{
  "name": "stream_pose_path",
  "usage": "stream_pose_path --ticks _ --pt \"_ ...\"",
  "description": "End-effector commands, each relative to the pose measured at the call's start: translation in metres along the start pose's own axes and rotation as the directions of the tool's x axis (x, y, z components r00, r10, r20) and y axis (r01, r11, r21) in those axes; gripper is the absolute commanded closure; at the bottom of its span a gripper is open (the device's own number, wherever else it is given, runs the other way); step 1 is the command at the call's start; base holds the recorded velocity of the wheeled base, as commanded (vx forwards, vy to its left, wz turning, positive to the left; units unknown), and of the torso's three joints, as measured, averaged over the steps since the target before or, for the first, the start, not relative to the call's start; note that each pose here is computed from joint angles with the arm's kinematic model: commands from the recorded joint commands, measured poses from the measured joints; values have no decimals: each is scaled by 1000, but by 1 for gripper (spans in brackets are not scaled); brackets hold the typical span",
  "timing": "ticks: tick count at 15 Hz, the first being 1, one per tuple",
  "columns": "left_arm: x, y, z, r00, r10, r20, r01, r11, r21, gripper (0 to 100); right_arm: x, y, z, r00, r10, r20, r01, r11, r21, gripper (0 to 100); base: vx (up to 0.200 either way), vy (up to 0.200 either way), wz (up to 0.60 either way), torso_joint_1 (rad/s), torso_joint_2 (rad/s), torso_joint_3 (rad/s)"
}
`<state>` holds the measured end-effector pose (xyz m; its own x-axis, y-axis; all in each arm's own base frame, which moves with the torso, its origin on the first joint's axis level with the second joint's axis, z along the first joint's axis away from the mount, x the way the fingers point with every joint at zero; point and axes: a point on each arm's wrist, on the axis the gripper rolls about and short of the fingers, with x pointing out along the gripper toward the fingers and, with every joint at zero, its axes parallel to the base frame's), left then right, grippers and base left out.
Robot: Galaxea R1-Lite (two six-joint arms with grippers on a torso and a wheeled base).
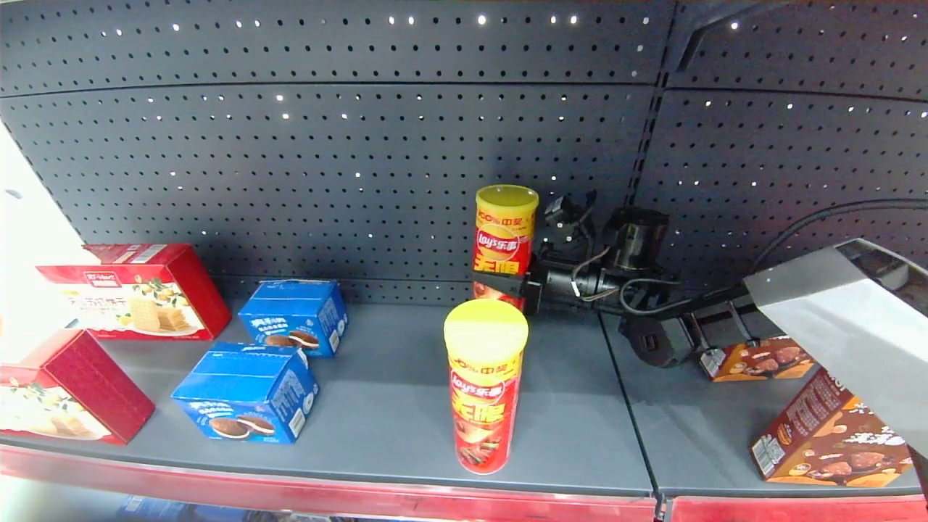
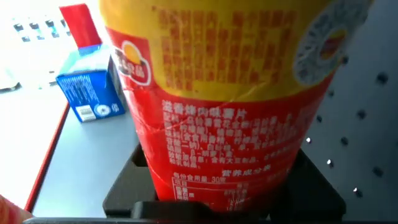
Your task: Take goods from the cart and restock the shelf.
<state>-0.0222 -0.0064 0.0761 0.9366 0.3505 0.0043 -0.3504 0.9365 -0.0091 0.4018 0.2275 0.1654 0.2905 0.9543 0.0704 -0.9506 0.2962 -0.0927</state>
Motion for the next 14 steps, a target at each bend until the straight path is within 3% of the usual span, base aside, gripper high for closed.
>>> stream_pose_path --ticks 1,14 --pt "0 0 0 1000 2 -1 -2 1000 0 0 2 -3 -10 1000 2 -12 -2 1000 8 100 0 0 0 0 0 0" --pt "0 0 0 1000 1 -1 -1 1000 0 0 6 -6 -32 1000 6 -21 -6 1000 9 100 0 0 0 0 0 0"
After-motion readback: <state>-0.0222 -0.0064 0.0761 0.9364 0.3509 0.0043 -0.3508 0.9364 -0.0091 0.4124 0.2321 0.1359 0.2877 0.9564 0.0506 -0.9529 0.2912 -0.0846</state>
